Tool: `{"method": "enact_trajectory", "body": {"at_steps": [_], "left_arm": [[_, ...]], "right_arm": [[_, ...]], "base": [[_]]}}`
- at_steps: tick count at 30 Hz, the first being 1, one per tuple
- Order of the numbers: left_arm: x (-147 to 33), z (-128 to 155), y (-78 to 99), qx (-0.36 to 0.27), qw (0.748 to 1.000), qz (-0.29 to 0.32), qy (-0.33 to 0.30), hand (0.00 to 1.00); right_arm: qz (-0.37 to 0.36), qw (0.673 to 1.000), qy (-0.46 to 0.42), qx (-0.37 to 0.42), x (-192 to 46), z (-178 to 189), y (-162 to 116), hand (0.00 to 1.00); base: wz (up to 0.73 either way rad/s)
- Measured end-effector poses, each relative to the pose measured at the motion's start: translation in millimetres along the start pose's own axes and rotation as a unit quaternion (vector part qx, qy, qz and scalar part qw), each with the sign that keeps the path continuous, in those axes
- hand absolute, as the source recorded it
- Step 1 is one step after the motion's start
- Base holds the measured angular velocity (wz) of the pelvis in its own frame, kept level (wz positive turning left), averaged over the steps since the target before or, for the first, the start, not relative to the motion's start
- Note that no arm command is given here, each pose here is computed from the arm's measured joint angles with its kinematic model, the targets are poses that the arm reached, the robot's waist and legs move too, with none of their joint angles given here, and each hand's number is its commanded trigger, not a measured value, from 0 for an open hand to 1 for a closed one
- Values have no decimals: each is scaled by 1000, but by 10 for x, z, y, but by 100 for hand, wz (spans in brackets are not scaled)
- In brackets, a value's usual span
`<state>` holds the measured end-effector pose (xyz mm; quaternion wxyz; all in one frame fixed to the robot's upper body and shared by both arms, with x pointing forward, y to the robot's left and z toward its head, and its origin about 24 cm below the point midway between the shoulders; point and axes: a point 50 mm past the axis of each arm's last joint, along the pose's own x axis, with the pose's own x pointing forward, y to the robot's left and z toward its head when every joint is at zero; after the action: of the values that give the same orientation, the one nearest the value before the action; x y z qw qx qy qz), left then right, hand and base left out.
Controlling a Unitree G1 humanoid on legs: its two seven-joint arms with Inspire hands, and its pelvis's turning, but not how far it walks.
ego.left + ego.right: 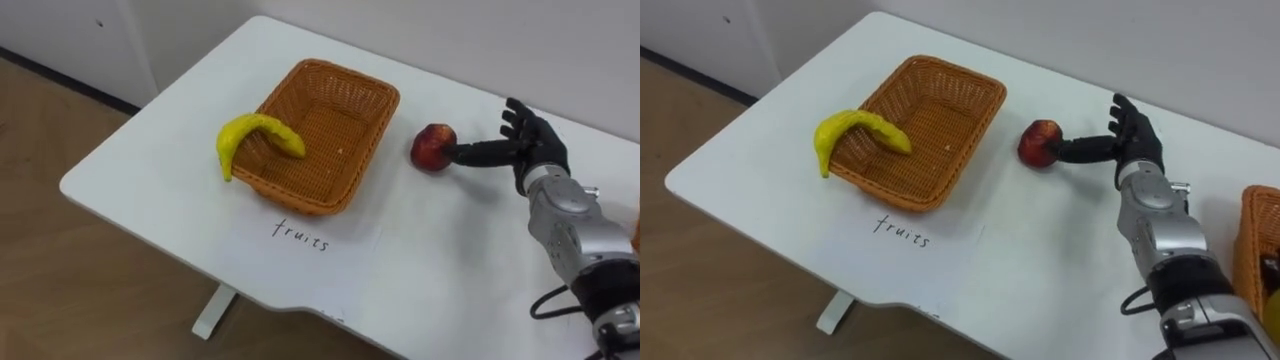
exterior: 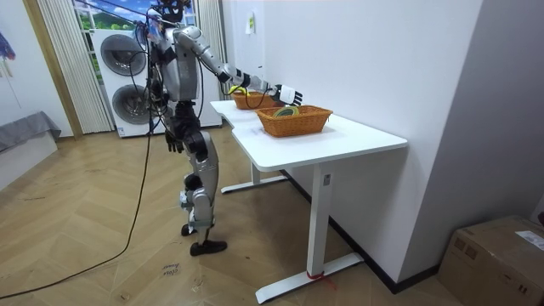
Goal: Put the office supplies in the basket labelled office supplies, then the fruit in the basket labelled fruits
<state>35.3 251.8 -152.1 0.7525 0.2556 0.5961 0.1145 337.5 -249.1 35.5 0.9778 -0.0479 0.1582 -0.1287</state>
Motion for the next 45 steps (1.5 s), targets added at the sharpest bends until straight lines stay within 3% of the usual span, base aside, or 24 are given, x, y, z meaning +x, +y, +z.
{"method": "enact_trajectory", "body": {"at_steps": [22, 34, 45], "left_arm": [[-3, 9, -19, 5, 1000, -5, -13, 0], [-6, -11, -30, 6, 1000, -8, -16, 0], [-8, -15, -30, 5, 1000, -8, -18, 0]], "right_arm": [[21, 999, -31, -17, 13, 127, 55, 0], [79, 994, -60, -34, -40, 171, 346, 0], [96, 992, -55, -66, -51, 107, 395, 0]], "base": [[0], [-4], [0]]}}
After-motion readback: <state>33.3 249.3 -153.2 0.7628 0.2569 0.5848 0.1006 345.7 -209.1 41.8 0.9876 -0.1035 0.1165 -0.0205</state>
